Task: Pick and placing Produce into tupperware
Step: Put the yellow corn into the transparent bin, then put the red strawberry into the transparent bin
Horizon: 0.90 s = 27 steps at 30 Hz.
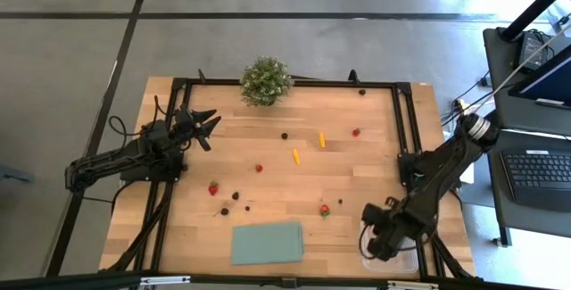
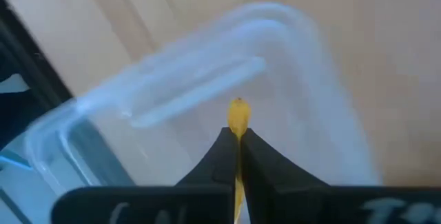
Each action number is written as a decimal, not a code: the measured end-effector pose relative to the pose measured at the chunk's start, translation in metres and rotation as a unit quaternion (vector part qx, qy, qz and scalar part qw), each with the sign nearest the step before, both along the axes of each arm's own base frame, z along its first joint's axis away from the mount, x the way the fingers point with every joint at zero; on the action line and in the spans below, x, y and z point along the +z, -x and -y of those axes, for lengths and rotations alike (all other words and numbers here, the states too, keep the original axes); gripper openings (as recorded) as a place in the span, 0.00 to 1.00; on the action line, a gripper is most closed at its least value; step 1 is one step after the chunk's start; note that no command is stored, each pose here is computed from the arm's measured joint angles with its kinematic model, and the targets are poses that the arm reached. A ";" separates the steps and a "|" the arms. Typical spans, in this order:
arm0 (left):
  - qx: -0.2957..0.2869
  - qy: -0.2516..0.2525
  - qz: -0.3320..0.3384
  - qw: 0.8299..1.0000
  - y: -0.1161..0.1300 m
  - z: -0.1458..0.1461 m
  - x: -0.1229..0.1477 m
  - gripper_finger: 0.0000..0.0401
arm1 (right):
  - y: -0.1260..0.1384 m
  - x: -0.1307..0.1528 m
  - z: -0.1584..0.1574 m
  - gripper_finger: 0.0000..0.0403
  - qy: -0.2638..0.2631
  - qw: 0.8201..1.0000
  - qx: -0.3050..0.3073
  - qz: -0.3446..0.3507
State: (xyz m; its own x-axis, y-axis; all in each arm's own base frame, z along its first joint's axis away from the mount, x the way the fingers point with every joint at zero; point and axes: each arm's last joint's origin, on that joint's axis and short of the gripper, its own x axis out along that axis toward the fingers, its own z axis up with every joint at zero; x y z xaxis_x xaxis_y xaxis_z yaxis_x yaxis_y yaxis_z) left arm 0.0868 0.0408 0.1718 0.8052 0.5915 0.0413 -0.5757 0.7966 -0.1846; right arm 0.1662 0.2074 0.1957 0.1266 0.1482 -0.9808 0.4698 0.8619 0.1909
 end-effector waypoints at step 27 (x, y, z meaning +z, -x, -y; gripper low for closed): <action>0.000 0.001 0.000 1.000 0.000 0.000 0.000 0.36 | -0.008 -0.038 -0.017 0.41 -0.022 0.995 -0.021 -0.100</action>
